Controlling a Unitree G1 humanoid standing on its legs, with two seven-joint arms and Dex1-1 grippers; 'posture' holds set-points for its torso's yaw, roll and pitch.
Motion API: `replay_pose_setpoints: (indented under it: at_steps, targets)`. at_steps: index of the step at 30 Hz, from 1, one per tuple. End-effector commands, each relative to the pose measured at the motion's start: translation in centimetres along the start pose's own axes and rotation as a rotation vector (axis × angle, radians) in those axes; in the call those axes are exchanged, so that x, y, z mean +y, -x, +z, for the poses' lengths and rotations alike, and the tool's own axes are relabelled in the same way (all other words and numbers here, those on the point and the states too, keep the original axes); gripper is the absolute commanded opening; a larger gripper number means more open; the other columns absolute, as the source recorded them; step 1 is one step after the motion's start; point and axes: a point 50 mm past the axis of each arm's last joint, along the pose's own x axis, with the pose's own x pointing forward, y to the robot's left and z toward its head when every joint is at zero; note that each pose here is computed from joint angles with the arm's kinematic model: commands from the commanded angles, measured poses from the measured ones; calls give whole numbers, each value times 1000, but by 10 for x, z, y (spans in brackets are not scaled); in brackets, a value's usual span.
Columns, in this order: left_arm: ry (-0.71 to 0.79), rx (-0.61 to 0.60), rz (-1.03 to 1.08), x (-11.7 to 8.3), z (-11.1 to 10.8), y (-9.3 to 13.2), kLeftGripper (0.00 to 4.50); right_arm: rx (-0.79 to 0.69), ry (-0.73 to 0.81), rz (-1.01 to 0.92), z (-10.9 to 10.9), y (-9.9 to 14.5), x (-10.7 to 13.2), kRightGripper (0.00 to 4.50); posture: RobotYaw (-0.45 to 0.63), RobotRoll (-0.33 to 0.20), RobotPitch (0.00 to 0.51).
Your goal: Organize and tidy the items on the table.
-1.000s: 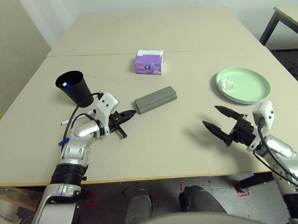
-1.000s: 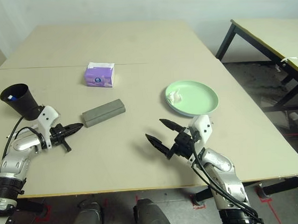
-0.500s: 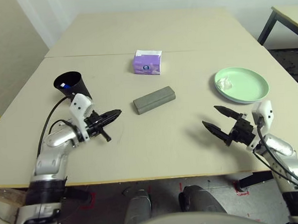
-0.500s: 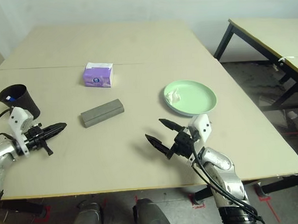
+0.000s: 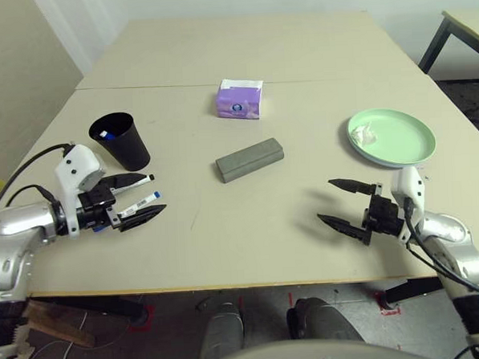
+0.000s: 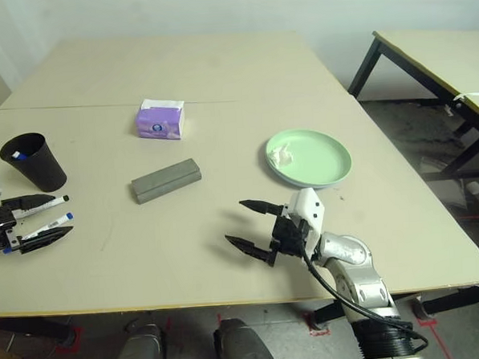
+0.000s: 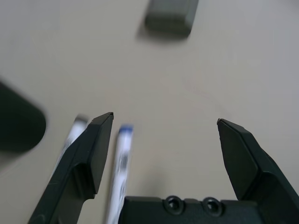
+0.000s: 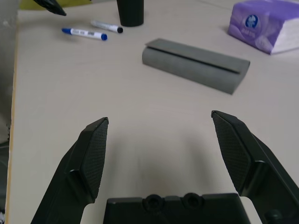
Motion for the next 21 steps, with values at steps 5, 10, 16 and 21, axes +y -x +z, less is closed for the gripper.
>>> replay_pose_setpoints:
  at_steps: [5,10,16,21]
  targets:
    - [1,229,50,14,-7,22,4463,-28,14,116,1,-13,11,4500,13,0,97]
    - [21,295,47,13,-17,16,4463,-38,13,208,3,-15,19,4500,8,0,102]
    - [33,287,46,10,-26,0,4463,-10,30,257,2,-14,21,4500,-2,0,103]
    - [25,258,63,8,-27,-14,4463,-7,35,244,5,-13,19,4500,-18,0,96]
